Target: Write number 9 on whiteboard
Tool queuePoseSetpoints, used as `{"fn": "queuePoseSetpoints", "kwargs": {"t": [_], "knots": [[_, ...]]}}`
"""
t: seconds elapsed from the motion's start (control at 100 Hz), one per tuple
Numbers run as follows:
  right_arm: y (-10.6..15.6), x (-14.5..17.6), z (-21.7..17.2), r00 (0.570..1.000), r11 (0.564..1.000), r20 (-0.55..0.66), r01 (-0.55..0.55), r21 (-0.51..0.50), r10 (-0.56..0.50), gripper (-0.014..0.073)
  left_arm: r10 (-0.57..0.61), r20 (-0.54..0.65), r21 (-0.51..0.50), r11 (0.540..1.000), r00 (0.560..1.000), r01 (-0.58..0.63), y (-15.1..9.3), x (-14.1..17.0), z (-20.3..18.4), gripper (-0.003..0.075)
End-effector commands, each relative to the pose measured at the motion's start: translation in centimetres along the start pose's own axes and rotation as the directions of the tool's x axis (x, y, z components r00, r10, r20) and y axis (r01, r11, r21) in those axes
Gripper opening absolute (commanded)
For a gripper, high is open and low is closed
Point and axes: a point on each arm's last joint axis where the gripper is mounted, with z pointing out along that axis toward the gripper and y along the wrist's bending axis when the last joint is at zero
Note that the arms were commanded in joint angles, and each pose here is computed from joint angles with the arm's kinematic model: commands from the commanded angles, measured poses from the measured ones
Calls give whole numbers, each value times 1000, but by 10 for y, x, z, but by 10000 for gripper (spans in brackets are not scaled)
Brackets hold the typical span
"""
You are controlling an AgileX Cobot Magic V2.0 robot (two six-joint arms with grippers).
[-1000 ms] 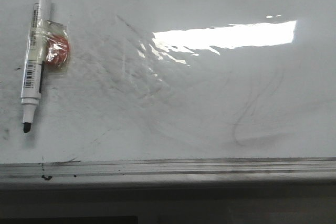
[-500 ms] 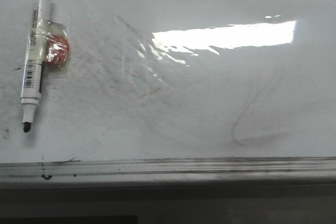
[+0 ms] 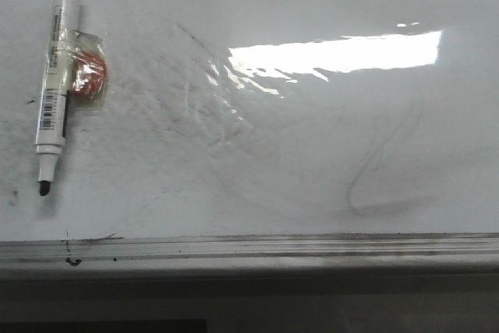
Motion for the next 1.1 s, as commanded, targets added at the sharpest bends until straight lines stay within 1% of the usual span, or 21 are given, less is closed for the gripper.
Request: {"fn": "queuePoseSetpoints", "kwargs": {"t": [0.0, 0.06, 0.12, 0.21, 0.3, 0.35, 0.43, 0.54, 0.8, 0.87, 1.0, 1.06, 1.09], "knots": [[2, -16, -3, 996, 1000, 87, 2, -9, -2, -63, -31, 72, 145, 989, 997, 20, -14, -13, 4, 399], [2, -16, -3, 996, 1000, 87, 2, -9, -2, -63, -59, 41, 232, 971, 997, 48, -23, -11, 5, 399], [2, -16, -3, 996, 1000, 87, 2, -9, -2, -63, -97, -23, 319, 942, 995, 99, -34, -6, 6, 399], [2, -16, -3, 996, 1000, 89, 2, -9, -2, -63, -83, -140, 417, 899, 987, 134, -48, 4, 7, 399], [2, -16, -3, 996, 1000, 89, 2, -9, -2, -63, -106, -228, 474, 856, 968, 206, -61, 11, 9, 398], [2, -17, -3, 996, 1000, 91, 2, -9, -2, -63, -81, -264, 512, 833, 961, 210, -70, 16, 10, 398], [2, -17, -3, 996, 1000, 91, 2, -9, -2, -63, -25, -304, 551, 811, 952, 198, -81, 24, 13, 398], [2, -17, -3, 996, 1000, 91, 2, -9, -2, -63, 8, -344, 553, 810, 939, 195, -89, 34, 21, 398], [2, -17, -3, 996, 1000, 91, 3, -10, -2, -63, 46, -382, 541, 821, 923, 182, -101, 52, 37, 393], [2, -17, -3, 996, 1000, 92, 7, -17, -5, -63, 54, -386, 539, 823, 921, 178, -103, 55, 41, 370], [7, -16, -3, 996, 998, 88, 30, -58, -25, -63, 51, -405, 524, 831, 913, 185, -105, 62, 46, 300], [10, -15, -3, 996, 995, 78, 49, -90, -42, -63, 27, -429, 488, 848, 903, 207, -103, 64, 50, 258], [12, -14, -3, 996, 993, 71, 57, -104, -50, -63, 4, -446, 460, 859, 895, 225, -101, 66, 52, 219]]}}
